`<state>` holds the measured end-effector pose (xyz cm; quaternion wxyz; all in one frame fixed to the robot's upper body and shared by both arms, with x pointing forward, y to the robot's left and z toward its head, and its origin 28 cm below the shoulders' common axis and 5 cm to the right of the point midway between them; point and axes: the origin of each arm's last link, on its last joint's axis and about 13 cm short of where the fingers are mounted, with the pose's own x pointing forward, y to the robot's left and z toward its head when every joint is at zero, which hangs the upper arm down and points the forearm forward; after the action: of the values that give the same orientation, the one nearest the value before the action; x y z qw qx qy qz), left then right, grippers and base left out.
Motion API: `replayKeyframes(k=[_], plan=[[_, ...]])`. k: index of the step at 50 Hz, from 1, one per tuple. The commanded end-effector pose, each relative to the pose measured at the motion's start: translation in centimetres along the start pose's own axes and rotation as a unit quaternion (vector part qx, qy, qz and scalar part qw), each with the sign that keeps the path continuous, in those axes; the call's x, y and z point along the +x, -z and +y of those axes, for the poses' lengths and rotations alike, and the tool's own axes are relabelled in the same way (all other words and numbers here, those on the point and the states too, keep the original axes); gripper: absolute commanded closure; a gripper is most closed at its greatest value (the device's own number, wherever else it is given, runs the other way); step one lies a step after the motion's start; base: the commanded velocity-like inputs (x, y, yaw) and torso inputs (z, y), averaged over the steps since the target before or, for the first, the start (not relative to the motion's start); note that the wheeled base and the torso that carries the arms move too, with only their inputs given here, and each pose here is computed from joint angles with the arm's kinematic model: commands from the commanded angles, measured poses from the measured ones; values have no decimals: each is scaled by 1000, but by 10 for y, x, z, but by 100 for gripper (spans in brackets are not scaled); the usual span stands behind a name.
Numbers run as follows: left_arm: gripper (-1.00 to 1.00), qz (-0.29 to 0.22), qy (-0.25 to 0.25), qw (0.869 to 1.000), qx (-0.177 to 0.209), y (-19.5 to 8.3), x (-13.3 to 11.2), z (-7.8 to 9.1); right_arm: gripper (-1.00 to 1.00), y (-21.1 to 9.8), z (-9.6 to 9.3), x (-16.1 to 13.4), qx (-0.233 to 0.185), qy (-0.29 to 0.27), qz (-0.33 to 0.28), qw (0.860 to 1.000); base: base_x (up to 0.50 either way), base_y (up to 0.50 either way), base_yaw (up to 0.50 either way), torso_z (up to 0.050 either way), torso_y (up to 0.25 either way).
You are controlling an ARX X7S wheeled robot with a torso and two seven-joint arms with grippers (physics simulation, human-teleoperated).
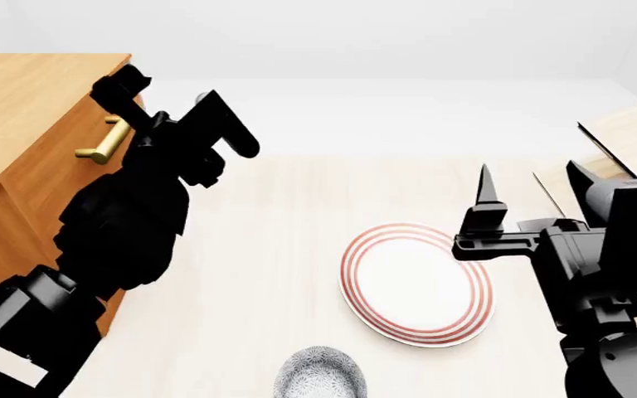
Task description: Open the top drawer of the cabinet and put the bowl in it.
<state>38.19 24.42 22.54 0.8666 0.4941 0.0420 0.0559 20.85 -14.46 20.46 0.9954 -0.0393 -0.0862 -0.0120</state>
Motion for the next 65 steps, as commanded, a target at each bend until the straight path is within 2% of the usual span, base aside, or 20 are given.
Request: replayKeyframes(k=[1,10,32,47,65], plan=[[-100,17,-1,1000,7,8,6,-5,-100,2,0,0,2,0,2,1000,0,0,0,0,0],[-100,27,-1,999,18,14,9,-9,-100,3,0,1,2,-1,4,1000,0,0,0,0,0],[-100,49,-13,998,46,22,14,-5,-100,4,1,2,7,-4,5,1000,0,0,0,0,0],[-100,66,0,996,62,32,17,-16,-100,7,2,3,10,-5,8,1000,0,0,0,0,0],[-100,85,-18,994,69,36,22,-9,-100,10,2,3,13,-6,10,1000,0,0,0,0,0]])
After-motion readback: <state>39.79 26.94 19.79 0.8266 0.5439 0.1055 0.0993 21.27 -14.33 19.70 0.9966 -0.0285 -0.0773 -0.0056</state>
